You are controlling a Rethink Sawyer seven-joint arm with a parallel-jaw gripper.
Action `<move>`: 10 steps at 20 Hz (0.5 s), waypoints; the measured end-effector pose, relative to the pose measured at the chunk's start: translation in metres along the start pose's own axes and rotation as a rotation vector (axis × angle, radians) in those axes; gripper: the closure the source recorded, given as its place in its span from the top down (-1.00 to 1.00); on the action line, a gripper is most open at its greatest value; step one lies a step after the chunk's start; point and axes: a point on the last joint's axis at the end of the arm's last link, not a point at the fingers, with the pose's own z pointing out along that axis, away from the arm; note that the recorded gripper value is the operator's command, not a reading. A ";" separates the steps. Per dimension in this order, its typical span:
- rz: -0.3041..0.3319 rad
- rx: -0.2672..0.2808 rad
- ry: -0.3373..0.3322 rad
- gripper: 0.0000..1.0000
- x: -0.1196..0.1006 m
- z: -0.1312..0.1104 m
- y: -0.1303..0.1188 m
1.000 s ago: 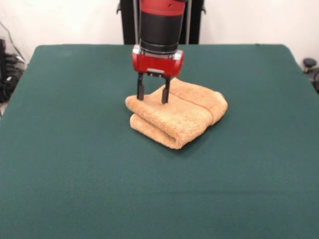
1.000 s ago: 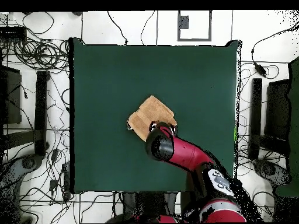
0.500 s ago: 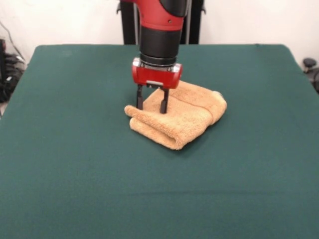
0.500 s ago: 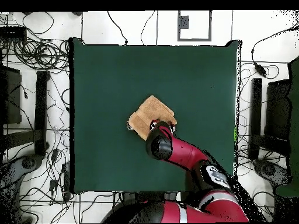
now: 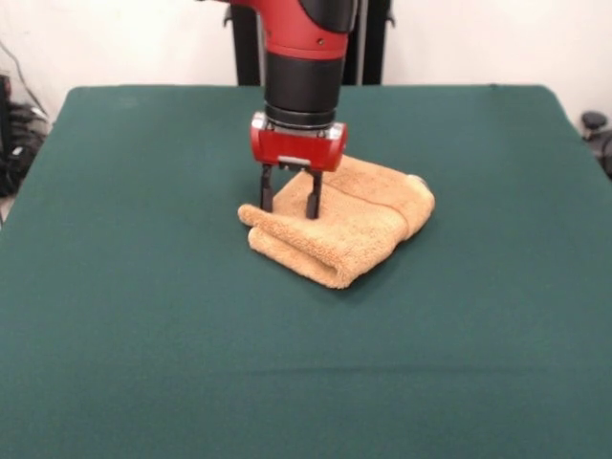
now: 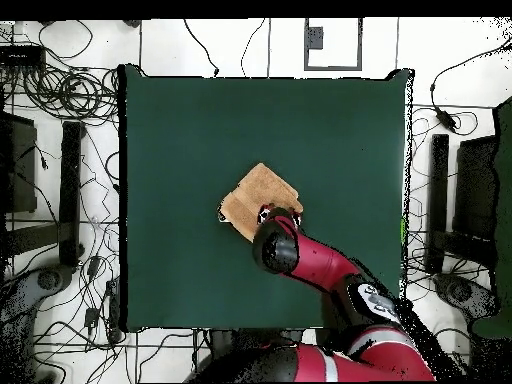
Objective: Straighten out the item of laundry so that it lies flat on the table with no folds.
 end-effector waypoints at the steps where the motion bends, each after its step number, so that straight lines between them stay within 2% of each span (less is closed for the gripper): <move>1: 0.002 -0.008 0.003 1.00 0.000 0.000 -0.001; 10: 0.019 -0.067 0.036 1.00 -0.006 -0.004 -0.011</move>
